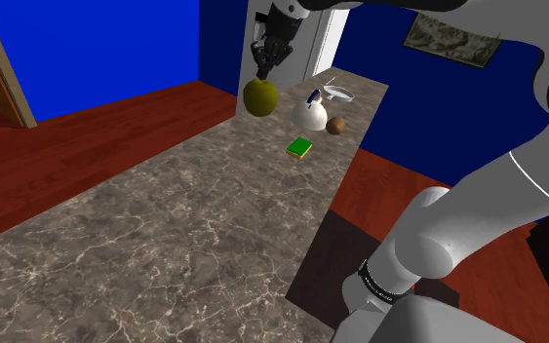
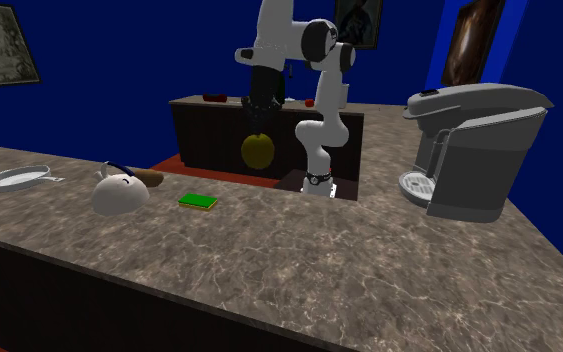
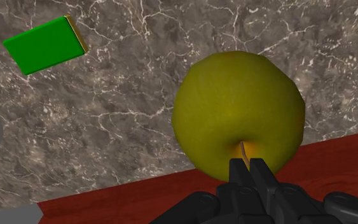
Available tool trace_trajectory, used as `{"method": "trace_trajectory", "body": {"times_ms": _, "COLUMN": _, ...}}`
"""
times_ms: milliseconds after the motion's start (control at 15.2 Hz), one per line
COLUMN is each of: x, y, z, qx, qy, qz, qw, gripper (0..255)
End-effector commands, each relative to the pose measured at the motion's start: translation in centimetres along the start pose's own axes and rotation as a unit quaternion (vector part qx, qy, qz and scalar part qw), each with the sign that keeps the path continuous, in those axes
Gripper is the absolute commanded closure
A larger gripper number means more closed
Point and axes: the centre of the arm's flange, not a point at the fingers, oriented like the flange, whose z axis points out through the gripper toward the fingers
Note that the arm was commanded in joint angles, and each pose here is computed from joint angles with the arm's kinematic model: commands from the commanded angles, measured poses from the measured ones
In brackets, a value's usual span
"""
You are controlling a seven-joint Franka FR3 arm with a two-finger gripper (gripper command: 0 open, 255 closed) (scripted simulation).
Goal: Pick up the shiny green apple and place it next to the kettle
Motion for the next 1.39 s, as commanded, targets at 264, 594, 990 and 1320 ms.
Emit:
{"method": "trace_trajectory", "body": {"times_ms": 264, "x": 0.1, "y": 5.3, "z": -0.7, "qx": 0.0, "qy": 0.0, "qz": 0.0, "qw": 1.0, "gripper": 255}}
{"method": "trace_trajectory", "body": {"times_ms": 594, "x": -0.1, "y": 11.9, "z": -0.6, "qx": 0.0, "qy": 0.0, "qz": 0.0, "qw": 1.0, "gripper": 255}}
{"method": "trace_trajectory", "body": {"times_ms": 990, "x": -0.3, "y": 19.8, "z": -0.4, "qx": 0.0, "qy": 0.0, "qz": 0.0, "qw": 1.0, "gripper": 255}}
{"method": "trace_trajectory", "body": {"times_ms": 1320, "x": -0.5, "y": 26.4, "z": -0.3, "qx": 0.0, "qy": 0.0, "qz": 0.0, "qw": 1.0, "gripper": 255}}
